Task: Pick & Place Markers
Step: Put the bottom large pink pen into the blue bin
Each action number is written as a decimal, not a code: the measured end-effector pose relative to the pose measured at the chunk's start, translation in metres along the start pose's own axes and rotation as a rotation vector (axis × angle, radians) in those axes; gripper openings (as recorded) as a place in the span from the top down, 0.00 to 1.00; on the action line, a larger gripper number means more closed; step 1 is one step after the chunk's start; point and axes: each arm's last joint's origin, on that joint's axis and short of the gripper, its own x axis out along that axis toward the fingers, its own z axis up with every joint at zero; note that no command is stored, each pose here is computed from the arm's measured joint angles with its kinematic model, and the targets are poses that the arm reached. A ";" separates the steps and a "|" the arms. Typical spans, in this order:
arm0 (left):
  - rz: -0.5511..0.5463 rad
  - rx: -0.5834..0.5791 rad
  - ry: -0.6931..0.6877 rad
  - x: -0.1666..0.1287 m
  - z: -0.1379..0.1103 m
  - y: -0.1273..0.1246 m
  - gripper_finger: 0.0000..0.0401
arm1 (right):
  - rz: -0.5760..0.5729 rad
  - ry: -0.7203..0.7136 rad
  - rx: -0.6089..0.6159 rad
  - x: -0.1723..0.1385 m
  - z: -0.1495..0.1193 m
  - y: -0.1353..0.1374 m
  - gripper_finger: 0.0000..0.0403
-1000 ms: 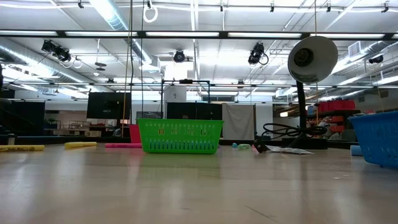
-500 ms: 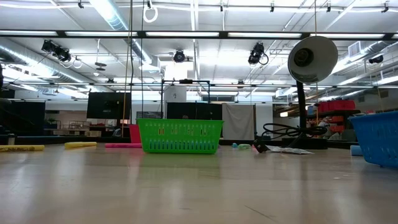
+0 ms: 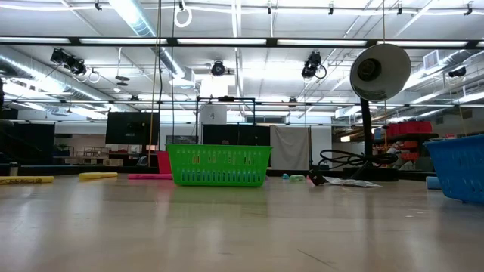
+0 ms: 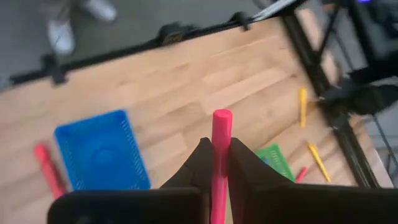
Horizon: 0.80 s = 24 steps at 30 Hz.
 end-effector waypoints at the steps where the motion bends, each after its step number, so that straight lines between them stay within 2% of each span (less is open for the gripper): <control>1: 0.002 0.002 0.006 0.000 -0.001 0.000 0.60 | 0.022 0.025 -0.027 0.004 0.001 0.003 0.97; 5: 0.020 0.010 0.041 0.000 -0.004 0.002 0.60 | 0.114 0.134 -0.130 0.019 0.004 0.013 0.97; 11: 0.029 -0.006 0.057 0.000 -0.006 0.002 0.59 | 0.253 0.254 -0.185 0.045 0.012 0.026 0.97; 19: 0.029 -0.005 0.061 0.000 -0.006 0.002 0.59 | 0.329 0.322 -0.192 0.083 0.028 0.036 0.97; 24: 0.029 -0.009 0.060 0.000 -0.006 0.002 0.59 | 0.348 0.287 -0.166 0.094 0.034 0.038 0.97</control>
